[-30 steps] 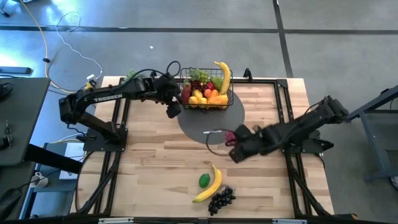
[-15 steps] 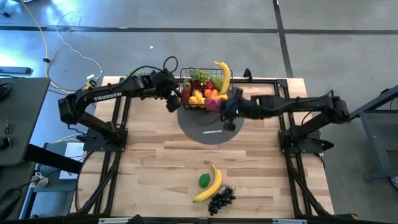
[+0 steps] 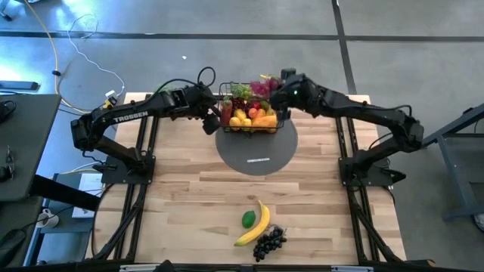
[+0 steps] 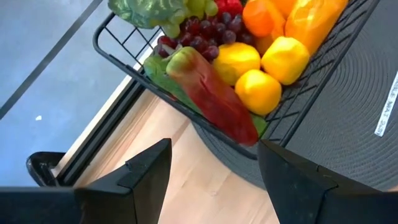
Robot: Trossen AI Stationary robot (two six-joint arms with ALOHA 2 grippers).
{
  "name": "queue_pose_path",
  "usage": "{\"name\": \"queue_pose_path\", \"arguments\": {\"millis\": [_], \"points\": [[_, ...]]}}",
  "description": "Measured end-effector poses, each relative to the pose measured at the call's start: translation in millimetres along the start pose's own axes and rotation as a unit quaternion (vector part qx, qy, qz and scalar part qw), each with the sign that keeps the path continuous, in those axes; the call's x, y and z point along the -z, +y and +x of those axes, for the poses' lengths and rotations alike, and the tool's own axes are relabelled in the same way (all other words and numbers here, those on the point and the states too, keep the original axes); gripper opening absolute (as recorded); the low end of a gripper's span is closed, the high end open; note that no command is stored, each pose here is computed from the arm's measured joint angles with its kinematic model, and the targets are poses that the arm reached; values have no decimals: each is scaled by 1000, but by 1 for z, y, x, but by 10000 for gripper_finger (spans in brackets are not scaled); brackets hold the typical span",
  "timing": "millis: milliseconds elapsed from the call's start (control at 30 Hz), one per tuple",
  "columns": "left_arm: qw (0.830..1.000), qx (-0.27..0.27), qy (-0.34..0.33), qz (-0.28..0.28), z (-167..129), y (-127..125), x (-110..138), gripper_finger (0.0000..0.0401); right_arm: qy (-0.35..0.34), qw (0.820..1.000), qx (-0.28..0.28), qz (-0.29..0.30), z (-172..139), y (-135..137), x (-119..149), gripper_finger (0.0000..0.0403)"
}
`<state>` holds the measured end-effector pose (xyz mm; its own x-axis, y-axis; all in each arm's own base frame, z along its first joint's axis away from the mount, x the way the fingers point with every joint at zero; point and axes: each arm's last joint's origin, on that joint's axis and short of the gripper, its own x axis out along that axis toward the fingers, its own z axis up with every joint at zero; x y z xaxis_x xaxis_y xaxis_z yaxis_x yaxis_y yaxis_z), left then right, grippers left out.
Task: Build produce basket
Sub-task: Put the grapes into the wire basket
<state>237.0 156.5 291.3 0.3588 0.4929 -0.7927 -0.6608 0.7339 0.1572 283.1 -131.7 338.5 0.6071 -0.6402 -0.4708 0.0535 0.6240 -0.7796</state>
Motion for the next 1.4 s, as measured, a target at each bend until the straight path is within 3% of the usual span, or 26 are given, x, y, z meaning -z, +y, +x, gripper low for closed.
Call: {"name": "queue_pose_path", "arguments": {"millis": [300, 633, 1033, 1167, 1400], "points": [[999, -15, -4, -49, 0, 1, 0, 227, -88, 994, -9, -66, 26, -16, 10, 13], [997, -25, -5, -70, 0, 1, 0, 227, -65, 989, -93, -99, 85, 18, 20, 14], [996, -27, -6, -86, 0, 1, 0, 227, -21, 992, -127, -15, 119, 43, 28, 18], [996, -27, -6, -86, 0, 1, 0, 227, -23, 992, -124, -15, 124, 45, 28, 46], [995, -25, -6, -93, 0, 1, 0, 227, 2, 996, -90, -5, 125, 42, 28, 137]]}}
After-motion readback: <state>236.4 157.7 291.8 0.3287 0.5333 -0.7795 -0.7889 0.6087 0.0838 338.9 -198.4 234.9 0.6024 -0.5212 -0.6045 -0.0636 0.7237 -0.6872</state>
